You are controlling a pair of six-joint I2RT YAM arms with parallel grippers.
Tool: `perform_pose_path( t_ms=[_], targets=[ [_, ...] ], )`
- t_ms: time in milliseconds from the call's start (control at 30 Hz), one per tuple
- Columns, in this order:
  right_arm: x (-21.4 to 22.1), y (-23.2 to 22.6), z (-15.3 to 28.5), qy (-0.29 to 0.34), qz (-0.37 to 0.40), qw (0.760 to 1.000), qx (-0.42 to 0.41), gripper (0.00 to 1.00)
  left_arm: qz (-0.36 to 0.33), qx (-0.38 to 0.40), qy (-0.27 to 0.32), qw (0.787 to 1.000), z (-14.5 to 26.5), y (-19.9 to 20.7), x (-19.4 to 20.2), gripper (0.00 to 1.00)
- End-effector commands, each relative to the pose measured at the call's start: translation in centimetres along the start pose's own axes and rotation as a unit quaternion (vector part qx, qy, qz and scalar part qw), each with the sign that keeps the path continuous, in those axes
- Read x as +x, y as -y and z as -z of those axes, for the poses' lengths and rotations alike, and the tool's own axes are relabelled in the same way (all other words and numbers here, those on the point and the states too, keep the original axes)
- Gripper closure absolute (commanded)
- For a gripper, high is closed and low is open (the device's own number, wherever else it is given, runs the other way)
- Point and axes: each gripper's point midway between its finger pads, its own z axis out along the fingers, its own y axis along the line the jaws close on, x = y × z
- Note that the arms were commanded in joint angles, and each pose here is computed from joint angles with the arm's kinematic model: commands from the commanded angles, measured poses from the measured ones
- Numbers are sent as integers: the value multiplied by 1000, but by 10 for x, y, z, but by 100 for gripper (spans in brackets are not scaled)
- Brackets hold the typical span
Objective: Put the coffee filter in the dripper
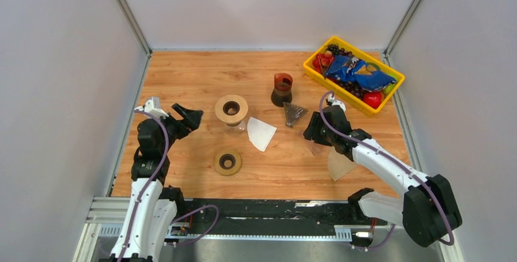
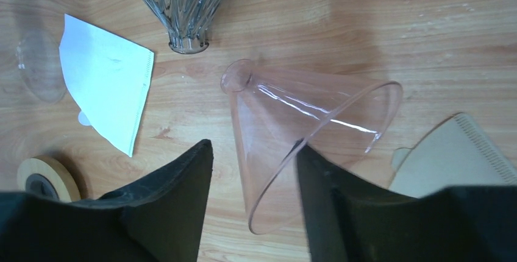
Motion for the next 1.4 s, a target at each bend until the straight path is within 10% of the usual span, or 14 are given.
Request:
perform_pose_path(
  t_ms=[0, 467, 1000, 1167, 1367],
  targets=[
    [-8, -17, -7, 11, -6, 999, -39, 50, -1, 22, 15, 1000, 1, 11, -10, 0],
    [-16, -14, 2, 32, -3, 999, -33, 92, -1, 25, 20, 999, 4, 14, -12, 0],
    [-83, -62, 79, 167, 241, 950, -104, 99, -1, 123, 10, 992, 18, 62, -23, 0],
    [-44, -132, 99, 178, 492, 828, -201, 100, -5, 185, -4, 983, 25, 93, -26, 0],
    [17, -170, 101, 186, 733, 602, -258, 100, -46, 235, -70, 968, 32, 142, -13, 0]
  ],
)
